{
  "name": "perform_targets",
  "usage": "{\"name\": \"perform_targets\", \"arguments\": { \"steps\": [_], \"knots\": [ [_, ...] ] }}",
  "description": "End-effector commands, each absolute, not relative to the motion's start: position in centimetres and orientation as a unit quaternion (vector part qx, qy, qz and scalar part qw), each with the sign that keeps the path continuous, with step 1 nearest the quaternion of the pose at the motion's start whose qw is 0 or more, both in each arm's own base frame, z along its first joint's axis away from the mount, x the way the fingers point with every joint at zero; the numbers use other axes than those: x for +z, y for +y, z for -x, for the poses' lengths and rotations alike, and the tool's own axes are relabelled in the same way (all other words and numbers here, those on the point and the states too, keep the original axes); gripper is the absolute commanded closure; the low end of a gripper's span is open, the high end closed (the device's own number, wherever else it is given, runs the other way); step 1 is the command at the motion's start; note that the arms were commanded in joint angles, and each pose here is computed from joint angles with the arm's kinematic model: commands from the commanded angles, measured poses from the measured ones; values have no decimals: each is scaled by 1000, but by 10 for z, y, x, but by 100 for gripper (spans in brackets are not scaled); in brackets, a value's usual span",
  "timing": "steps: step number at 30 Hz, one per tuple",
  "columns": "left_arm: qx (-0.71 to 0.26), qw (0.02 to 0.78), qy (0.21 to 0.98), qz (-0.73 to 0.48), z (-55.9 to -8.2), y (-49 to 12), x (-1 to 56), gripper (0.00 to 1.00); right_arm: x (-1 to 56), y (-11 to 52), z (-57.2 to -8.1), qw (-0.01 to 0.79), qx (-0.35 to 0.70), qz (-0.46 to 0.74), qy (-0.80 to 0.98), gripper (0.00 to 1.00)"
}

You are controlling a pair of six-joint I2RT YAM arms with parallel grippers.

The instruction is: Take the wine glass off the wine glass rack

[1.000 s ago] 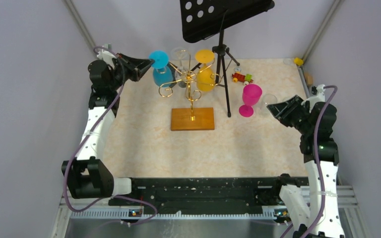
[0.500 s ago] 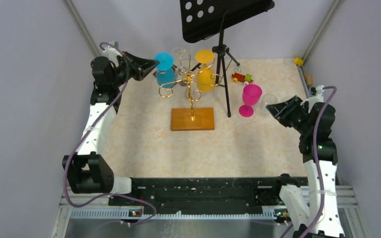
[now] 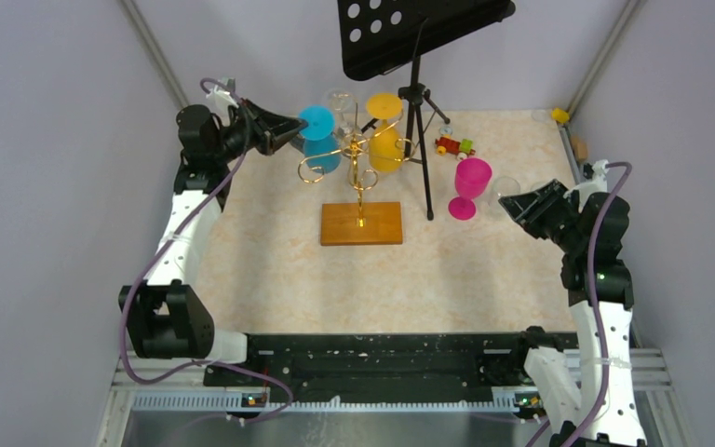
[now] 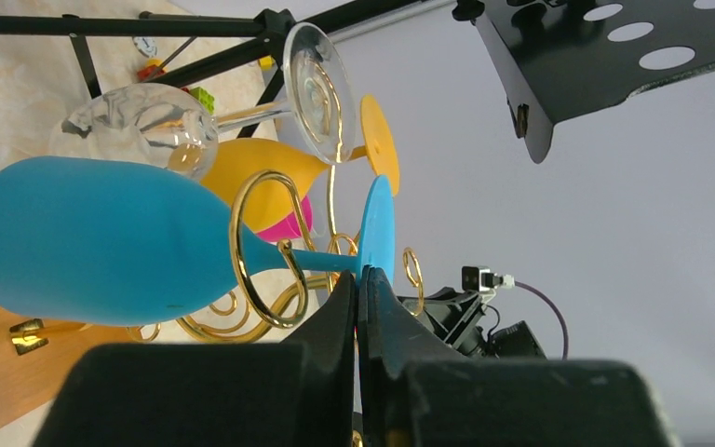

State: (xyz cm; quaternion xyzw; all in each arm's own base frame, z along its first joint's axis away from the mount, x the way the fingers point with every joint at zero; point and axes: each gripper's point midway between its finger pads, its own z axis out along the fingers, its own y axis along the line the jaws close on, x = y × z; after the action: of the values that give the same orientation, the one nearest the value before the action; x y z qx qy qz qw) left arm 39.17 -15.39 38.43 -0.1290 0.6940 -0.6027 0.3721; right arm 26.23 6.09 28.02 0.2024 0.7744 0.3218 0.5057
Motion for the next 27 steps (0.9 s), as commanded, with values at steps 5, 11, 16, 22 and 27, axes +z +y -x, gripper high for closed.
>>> {"name": "perform_targets", "arguments": {
  "steps": [5,11,16,22,27],
  "knots": [
    [-598,409,684,85,-353,-155,406,100,301,64,-260,530,333,-186,758,67],
    [-542,446,705,102,-339,-143,402,100,308,68,-253,542,342,-166,750,50],
    [-473,491,721,123,-333,-124,403,100,320,74,-246,562,358,-146,731,35],
    [-455,505,723,123,-310,-119,410,100,328,92,-233,559,387,-82,728,29],
    [-466,535,693,124,-274,-118,438,100,340,115,-215,546,444,-18,710,27]
  ]
}}
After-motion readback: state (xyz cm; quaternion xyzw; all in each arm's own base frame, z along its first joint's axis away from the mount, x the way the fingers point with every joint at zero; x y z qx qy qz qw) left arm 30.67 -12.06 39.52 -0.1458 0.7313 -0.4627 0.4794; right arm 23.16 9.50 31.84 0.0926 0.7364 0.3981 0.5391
